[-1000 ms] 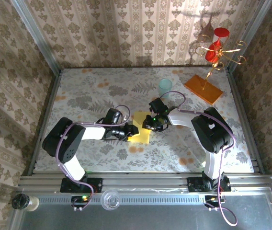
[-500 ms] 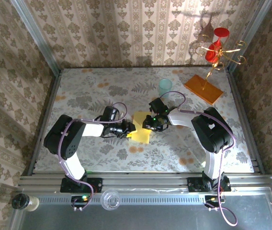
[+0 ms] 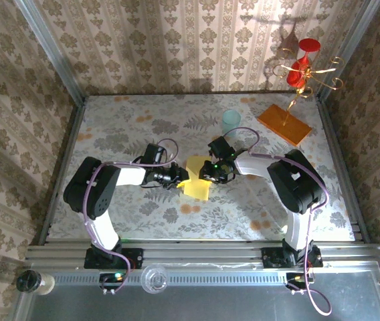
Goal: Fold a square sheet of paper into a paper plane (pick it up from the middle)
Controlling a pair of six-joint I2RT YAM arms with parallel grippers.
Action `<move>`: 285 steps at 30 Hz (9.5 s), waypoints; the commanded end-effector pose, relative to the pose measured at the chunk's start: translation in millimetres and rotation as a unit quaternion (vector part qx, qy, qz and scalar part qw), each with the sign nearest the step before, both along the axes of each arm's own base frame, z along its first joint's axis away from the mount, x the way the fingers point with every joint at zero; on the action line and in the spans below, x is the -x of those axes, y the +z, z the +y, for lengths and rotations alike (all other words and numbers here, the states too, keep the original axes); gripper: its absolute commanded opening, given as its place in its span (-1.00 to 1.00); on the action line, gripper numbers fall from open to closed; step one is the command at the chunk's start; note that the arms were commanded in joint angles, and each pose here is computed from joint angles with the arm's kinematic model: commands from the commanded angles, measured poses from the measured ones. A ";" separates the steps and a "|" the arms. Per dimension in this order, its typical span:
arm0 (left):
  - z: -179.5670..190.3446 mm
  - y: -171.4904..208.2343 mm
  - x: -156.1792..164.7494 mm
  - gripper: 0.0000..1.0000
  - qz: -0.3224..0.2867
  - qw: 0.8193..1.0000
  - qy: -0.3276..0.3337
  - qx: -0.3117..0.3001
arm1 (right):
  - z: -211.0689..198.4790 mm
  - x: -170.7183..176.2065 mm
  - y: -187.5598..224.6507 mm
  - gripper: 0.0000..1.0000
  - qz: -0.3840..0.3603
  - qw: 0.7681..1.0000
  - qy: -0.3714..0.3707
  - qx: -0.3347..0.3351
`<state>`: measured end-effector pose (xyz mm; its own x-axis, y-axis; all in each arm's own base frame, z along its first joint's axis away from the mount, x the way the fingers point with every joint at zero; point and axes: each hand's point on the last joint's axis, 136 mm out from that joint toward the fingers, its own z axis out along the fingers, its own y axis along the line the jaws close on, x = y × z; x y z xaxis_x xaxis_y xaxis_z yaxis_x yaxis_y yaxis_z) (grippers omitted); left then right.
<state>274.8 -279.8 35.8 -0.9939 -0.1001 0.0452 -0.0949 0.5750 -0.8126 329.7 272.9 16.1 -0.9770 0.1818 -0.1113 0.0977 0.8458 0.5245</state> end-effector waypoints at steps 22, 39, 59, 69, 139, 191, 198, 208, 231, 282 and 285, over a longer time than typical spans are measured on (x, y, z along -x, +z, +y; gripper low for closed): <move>3.1 1.2 1.5 -0.83 0.004 1.000 -0.007 -0.001 | -11.6 16.0 -25.0 -0.36 0.028 0.999 0.014 0.021; 4.0 17.8 -2.8 -0.96 0.001 1.000 0.029 -0.008 | -34.7 -12.3 86.3 0.42 -0.194 0.980 0.022 -0.035; -9.4 14.8 -0.8 -0.96 0.019 0.997 0.074 -0.016 | -4.9 41.5 78.4 0.56 -0.381 0.880 0.272 0.078; -10.8 11.0 0.0 -0.96 0.026 0.997 0.074 -0.014 | 33.6 62.1 53.8 0.55 -0.416 0.814 0.387 0.119; 4.3 59.9 -35.9 -0.26 -0.078 0.996 0.032 -0.040 | 32.1 85.9 26.7 -0.89 -0.372 0.853 0.364 0.038; -22.5 -36.4 -20.9 -0.74 -0.008 0.987 -0.081 -0.136 | 2.0 54.3 15.6 -0.91 -0.282 0.923 0.252 0.072; -22.3 -38.4 -21.2 -0.76 -0.008 0.987 -0.080 -0.137 | -0.5 52.4 13.0 -0.92 -0.280 0.923 0.250 0.082; -23.1 -36.0 -21.8 -0.75 -0.011 0.988 -0.081 -0.135 | -0.1 53.0 8.7 -0.92 -0.269 0.926 0.252 0.085; -23.4 -35.3 -23.0 -0.77 -0.013 0.987 -0.083 -0.137 | -4.4 52.1 2.4 -0.92 -0.253 0.930 0.248 0.100; -4.5 -35.5 -39.3 -0.85 -0.028 0.982 -0.083 -0.166 | 1.7 62.0 -14.3 -0.86 -0.156 0.956 0.238 0.068; -4.4 -30.5 -42.6 -0.85 -0.034 0.982 -0.081 -0.168 | 0.2 63.4 -18.1 -0.85 -0.147 0.957 0.238 0.073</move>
<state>325.1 -291.0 21.8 -0.9966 0.0400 -0.0719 0.0760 0.7813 -0.6195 277.7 281.6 17.5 -0.8304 -0.2960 -0.4720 -0.4842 0.8024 0.3487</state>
